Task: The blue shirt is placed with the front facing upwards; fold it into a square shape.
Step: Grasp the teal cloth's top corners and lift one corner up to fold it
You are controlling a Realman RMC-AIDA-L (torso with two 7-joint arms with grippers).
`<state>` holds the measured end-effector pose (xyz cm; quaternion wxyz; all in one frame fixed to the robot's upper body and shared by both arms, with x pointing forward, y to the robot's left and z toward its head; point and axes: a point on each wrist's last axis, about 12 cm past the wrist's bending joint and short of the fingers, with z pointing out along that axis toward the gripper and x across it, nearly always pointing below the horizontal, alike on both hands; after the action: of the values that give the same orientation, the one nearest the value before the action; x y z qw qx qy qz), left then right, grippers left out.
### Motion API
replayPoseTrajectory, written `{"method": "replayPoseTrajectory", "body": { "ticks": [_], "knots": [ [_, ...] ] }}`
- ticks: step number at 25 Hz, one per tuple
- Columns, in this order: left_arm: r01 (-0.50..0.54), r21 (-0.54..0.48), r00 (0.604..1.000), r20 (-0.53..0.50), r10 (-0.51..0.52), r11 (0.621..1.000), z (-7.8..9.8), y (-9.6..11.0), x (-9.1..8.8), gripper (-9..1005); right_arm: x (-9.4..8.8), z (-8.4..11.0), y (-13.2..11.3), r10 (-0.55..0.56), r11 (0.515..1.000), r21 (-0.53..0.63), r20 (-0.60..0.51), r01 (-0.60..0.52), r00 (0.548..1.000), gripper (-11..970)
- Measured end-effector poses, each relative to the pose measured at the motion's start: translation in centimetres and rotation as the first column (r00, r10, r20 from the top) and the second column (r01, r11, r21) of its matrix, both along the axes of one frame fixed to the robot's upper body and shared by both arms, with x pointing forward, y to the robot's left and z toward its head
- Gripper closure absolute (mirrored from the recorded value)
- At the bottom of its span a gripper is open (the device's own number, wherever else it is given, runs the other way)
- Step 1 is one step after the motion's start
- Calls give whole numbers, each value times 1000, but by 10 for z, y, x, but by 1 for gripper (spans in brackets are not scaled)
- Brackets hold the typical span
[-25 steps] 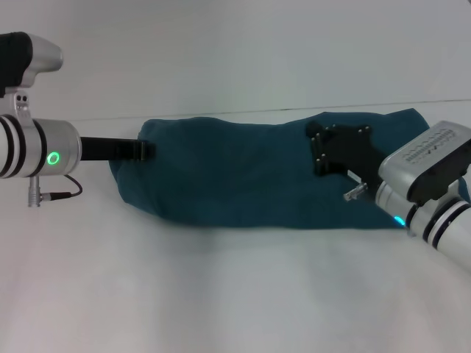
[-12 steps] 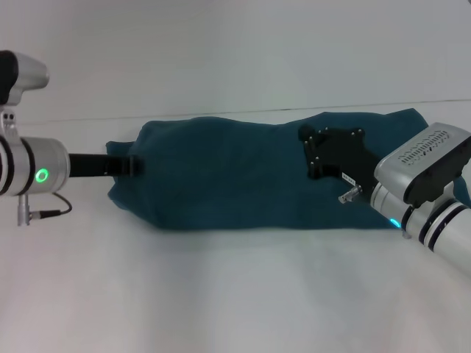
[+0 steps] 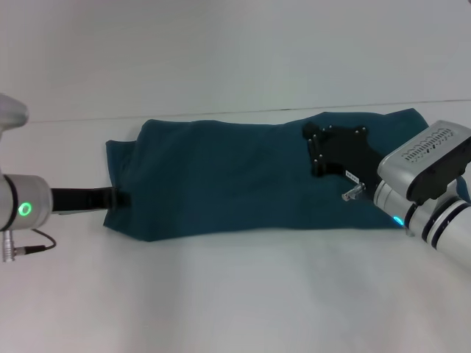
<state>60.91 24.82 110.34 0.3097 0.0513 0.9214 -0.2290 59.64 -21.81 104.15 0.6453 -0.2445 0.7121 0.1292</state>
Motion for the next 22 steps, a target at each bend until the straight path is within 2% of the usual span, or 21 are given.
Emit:
{"method": "replayPoseTrajectory", "body": {
  "ticks": [2,4,8,10,13,16,19,22],
  "knots": [
    [-42,11,999,19,42,999,2,7,0,946,0,0,-1,-1,1000,0,1,1,1000,955],
    [-74,24,996,50,73,997,5,11,2,901,0,0,-1,-3,1000,0,1,3,1000,955],
    [-75,47,991,117,69,996,11,1,11,812,0,0,-2,-5,1000,0,1,5,1000,954],
    [-56,67,985,168,44,996,17,-11,18,599,0,0,-2,-5,1000,1,1,5,1000,954],
    [-23,105,979,202,1,994,21,-26,29,481,-1,0,-3,-7,1000,6,2,7,1000,953],
    [-8,148,978,210,-24,989,20,-33,35,363,-1,0,-4,-16,1000,18,-2,16,1000,953],
    [-9,179,976,217,-31,984,15,-35,37,362,-1,-1,-5,-21,999,33,-11,21,1000,952],
    [-25,164,983,185,-5,986,9,-33,36,361,-2,-1,-5,-24,999,37,-13,24,1000,952]
  ]
}}
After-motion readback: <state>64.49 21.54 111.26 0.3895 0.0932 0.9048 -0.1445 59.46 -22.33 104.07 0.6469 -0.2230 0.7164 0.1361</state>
